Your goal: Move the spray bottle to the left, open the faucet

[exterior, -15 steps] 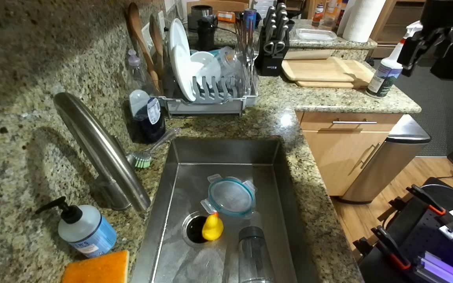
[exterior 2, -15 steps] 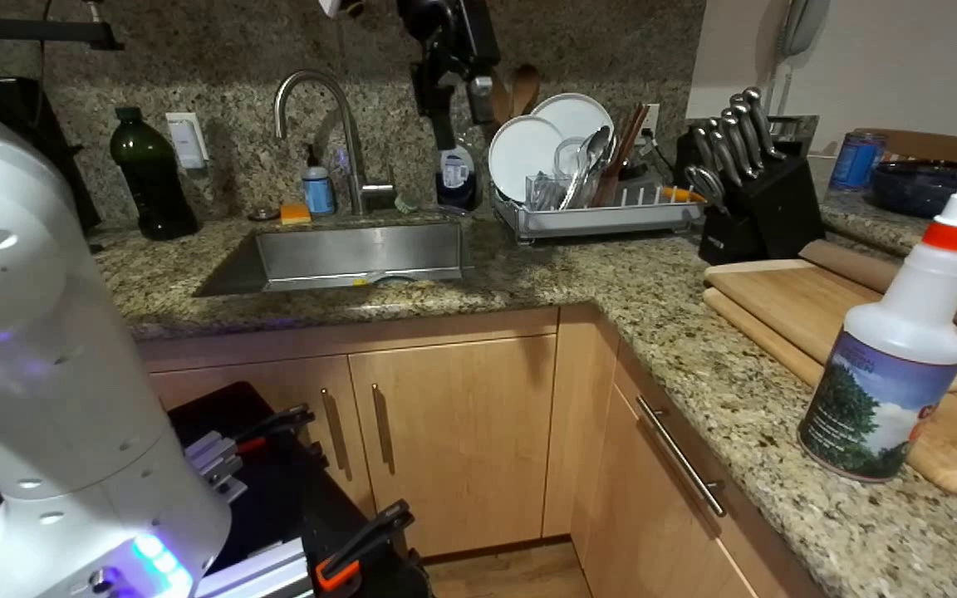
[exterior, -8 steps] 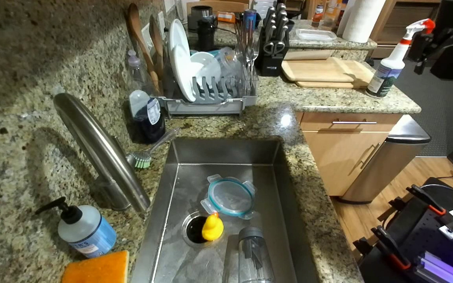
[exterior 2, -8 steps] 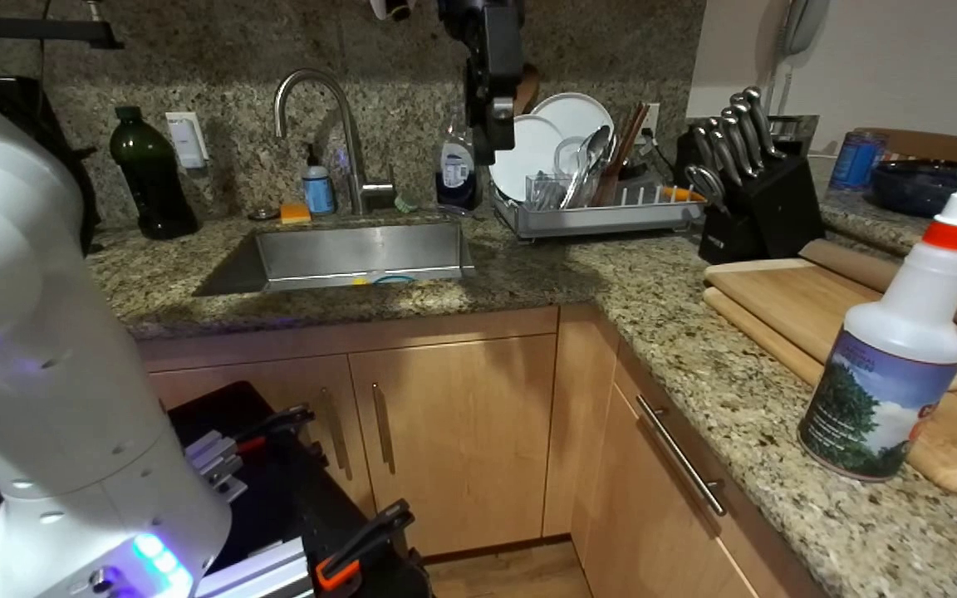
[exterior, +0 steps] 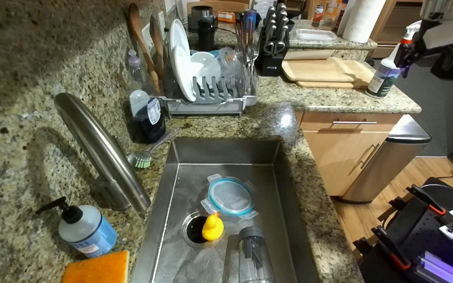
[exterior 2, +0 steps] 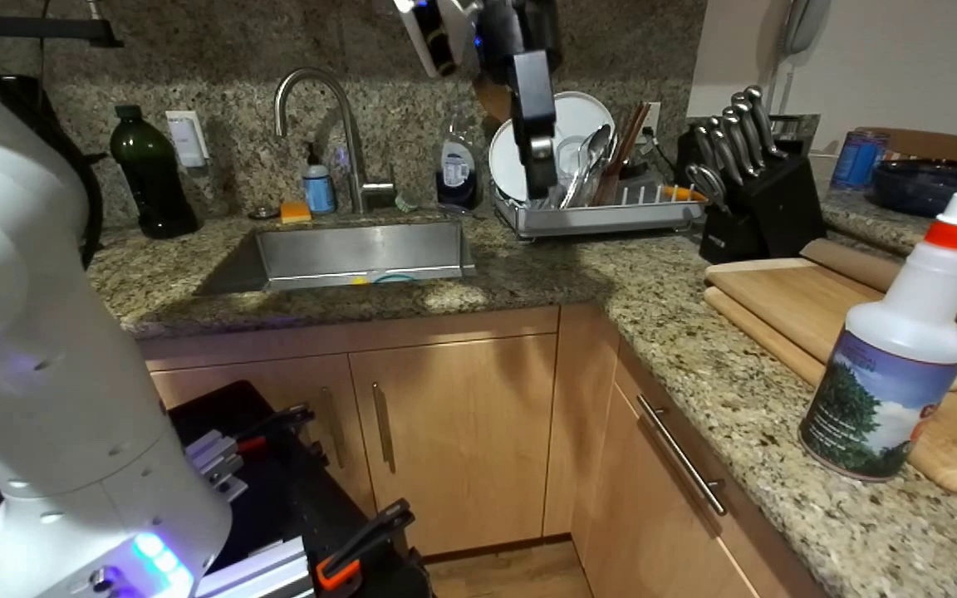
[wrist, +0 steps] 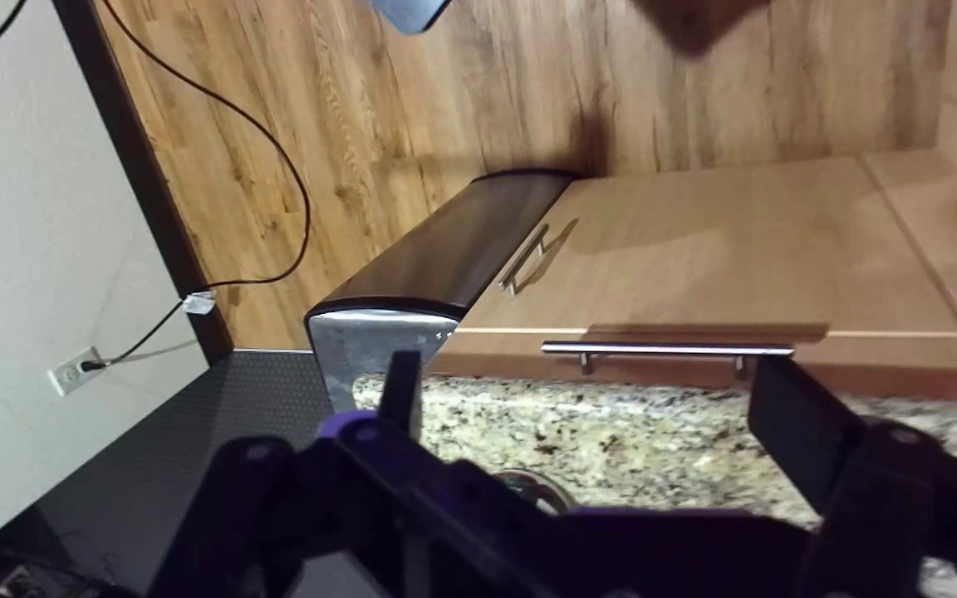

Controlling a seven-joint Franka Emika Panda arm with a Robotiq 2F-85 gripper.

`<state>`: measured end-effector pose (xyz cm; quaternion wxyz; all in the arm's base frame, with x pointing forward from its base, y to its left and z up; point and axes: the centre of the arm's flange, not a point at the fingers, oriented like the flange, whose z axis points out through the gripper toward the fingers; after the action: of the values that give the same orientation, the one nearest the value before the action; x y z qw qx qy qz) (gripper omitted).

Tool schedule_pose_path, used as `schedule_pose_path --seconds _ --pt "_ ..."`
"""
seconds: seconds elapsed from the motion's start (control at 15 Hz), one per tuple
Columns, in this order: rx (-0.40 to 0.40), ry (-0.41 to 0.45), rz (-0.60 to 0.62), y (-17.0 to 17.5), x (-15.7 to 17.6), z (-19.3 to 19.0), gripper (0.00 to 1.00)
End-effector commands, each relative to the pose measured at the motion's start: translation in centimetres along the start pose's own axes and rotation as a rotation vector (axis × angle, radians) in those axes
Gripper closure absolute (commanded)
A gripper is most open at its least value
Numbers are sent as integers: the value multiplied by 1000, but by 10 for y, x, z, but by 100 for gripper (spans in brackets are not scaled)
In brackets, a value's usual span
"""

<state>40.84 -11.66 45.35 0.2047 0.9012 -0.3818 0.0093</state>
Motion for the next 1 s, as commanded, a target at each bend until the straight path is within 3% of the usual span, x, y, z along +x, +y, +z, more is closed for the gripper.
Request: schedule_pose_path --seconds 0.0,0.27,0.33,0.4,0.47,0.73,0.8,0.93 --pt "-65 67 183 8 38 85 0" --pt "-137 153 397 29 68 111 0" --pt "-161 143 461 35 73 110 0" --pt "-156 65 510 40 76 103 0" --pt "-136 113 434 37 62 111 0" --pt "-136 112 439 37 64 108 0" --pt "-129 131 377 33 61 107 0" --pt "-116 255 306 30 84 123 0"
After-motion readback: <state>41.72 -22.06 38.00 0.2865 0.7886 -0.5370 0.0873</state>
